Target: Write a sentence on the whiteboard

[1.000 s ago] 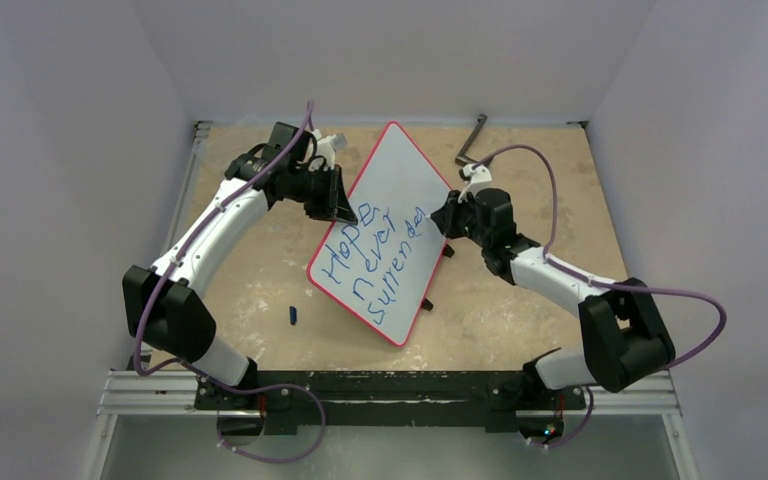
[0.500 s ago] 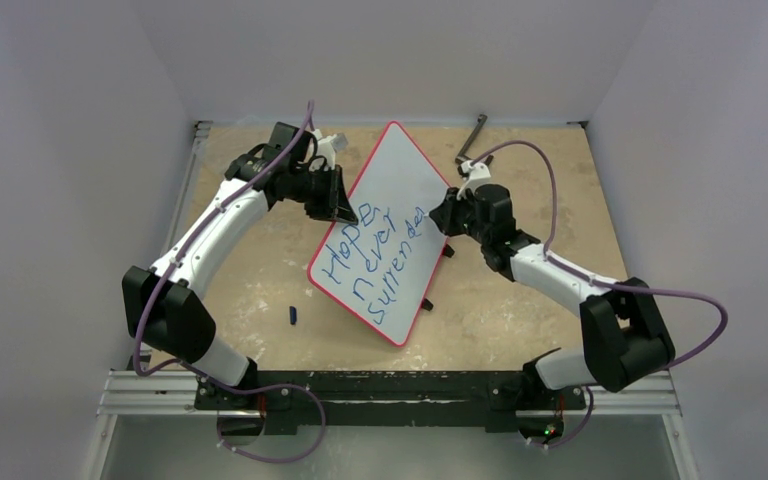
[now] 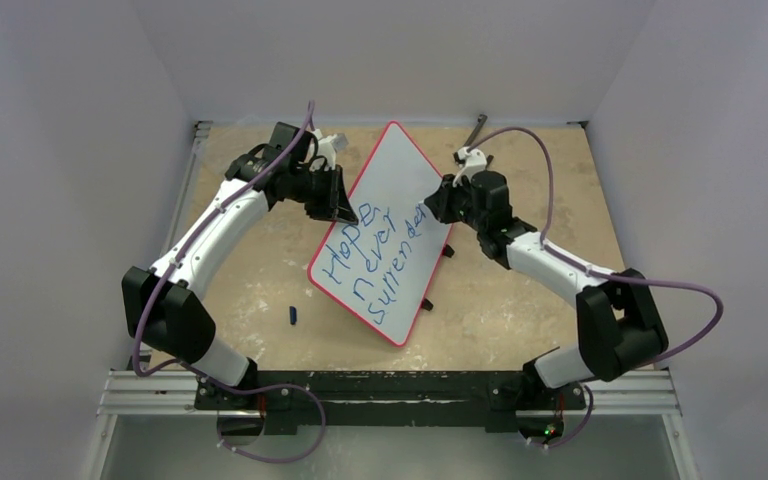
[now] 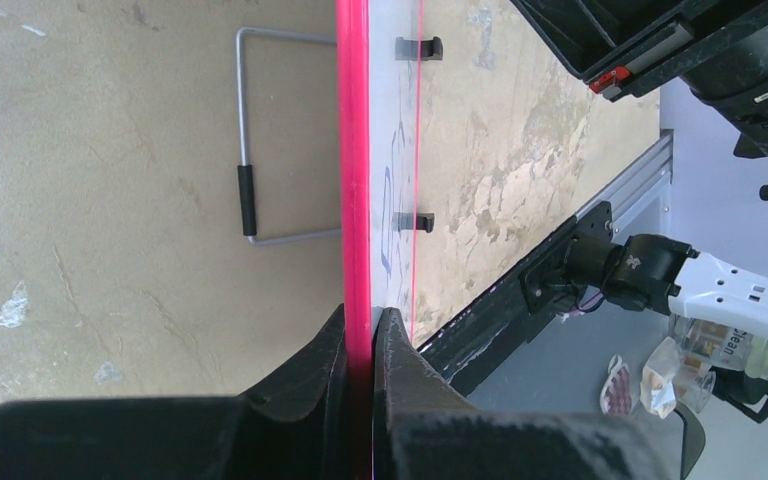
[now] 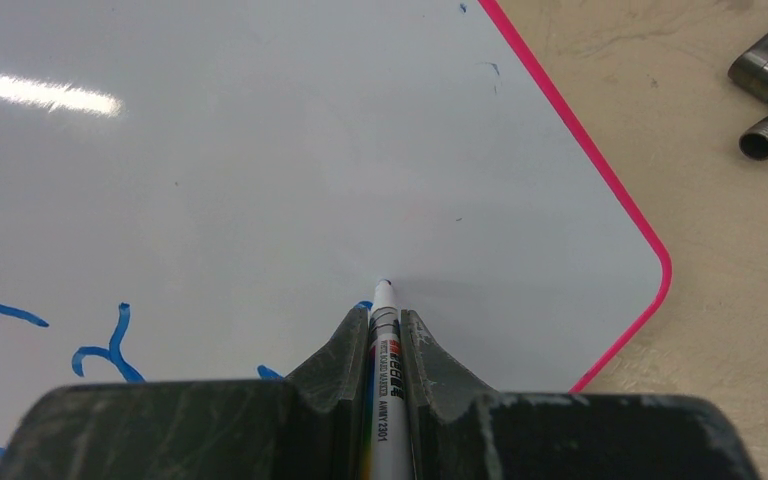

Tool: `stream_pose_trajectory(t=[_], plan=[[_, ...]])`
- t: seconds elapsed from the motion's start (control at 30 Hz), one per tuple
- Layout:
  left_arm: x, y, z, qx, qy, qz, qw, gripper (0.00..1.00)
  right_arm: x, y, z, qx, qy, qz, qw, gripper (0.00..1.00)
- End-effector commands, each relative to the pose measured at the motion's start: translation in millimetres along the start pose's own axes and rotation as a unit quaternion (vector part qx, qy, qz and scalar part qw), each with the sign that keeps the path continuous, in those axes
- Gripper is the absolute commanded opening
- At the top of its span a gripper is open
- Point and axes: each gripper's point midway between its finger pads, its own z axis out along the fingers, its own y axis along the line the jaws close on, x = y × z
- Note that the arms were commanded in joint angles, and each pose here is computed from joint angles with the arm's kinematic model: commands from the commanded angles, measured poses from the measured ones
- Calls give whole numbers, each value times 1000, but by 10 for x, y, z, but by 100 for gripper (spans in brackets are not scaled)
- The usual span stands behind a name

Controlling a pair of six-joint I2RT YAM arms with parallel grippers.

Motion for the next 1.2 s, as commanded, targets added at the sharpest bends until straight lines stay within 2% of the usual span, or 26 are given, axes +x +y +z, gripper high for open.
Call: stream_pose_trajectory(t=[0.0, 0.23, 0.73, 1.17], plan=[[68, 253, 60, -73, 10, 71, 995, 0, -170, 101, 78, -12, -12, -1, 1000, 0], [69, 241, 67, -69, 11, 70, 995, 0, -229, 89, 80, -5, -14, -2, 1000, 0], [69, 254, 48, -75, 8, 70, 995, 0, -482, 18, -231, 21, -49, -13, 999, 0], [66, 255, 32, -77, 6, 71, 994, 0, -472, -192, -132, 32, -44, 0, 999, 0]])
